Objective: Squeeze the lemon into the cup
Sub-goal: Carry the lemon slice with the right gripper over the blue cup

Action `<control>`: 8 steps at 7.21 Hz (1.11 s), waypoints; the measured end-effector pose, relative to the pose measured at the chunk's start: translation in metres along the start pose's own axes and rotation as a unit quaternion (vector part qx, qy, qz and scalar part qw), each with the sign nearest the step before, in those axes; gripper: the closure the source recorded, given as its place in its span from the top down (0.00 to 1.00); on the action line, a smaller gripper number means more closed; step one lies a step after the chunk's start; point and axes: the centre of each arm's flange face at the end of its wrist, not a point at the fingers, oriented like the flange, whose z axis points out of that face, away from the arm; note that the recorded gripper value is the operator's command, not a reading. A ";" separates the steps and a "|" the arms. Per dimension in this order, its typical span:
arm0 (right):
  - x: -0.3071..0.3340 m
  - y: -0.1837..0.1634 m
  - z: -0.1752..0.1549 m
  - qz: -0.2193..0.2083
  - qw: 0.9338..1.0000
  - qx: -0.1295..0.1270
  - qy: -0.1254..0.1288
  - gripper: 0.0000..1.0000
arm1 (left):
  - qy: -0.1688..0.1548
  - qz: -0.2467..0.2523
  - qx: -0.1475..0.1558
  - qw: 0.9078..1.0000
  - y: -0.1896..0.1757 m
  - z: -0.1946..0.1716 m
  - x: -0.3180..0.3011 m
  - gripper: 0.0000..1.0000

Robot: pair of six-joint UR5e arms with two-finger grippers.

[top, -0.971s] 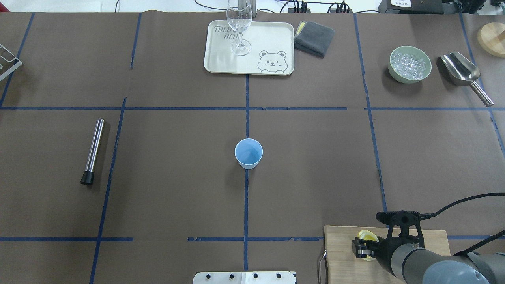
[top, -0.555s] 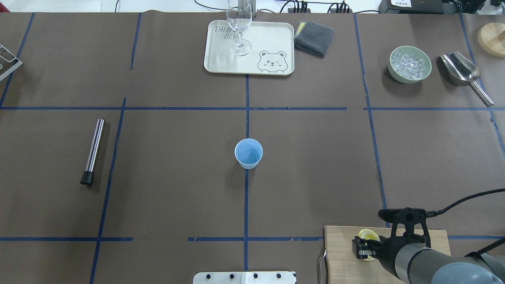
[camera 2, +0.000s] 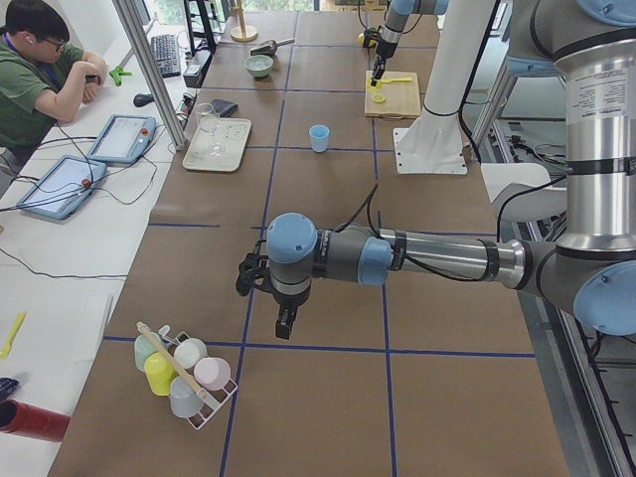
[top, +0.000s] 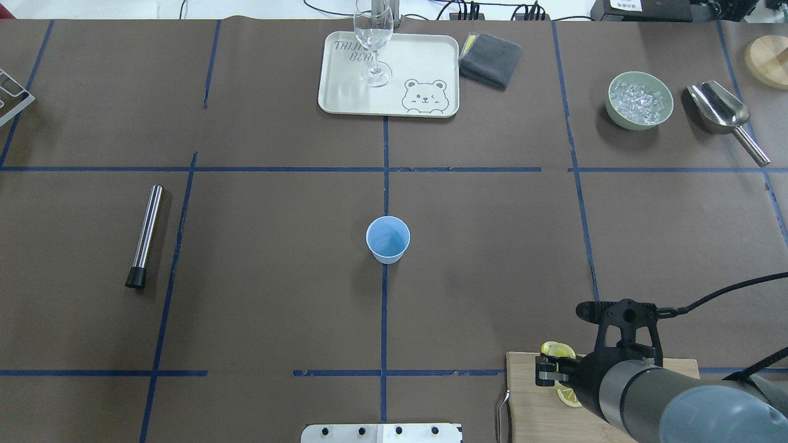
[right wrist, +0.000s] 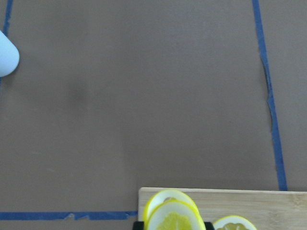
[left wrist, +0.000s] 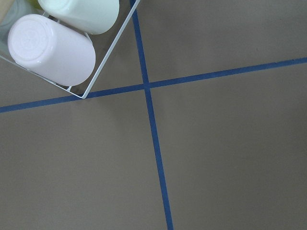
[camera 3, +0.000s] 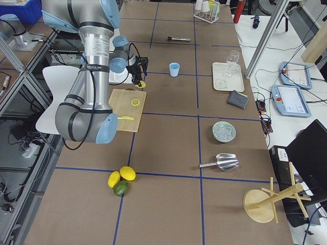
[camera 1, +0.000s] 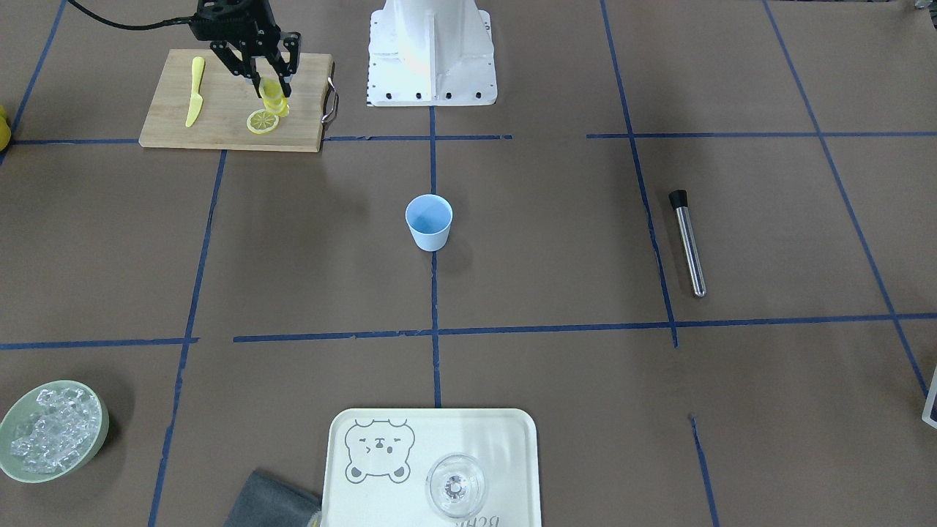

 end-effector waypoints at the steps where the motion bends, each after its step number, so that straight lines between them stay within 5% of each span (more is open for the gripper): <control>1: -0.033 -0.008 -0.010 0.005 1.000 -0.006 0.008 0.00 | 0.000 -0.001 -0.001 1.000 0.000 0.000 -0.001 1.00; 4: -0.113 -0.061 -0.031 0.027 0.999 -0.011 0.016 0.00 | 0.000 -0.002 -0.003 1.000 0.001 0.002 -0.002 1.00; 8: -0.202 -0.158 -0.010 0.034 0.999 0.003 0.032 0.00 | 0.000 -0.005 -0.006 1.000 0.002 0.005 -0.004 1.00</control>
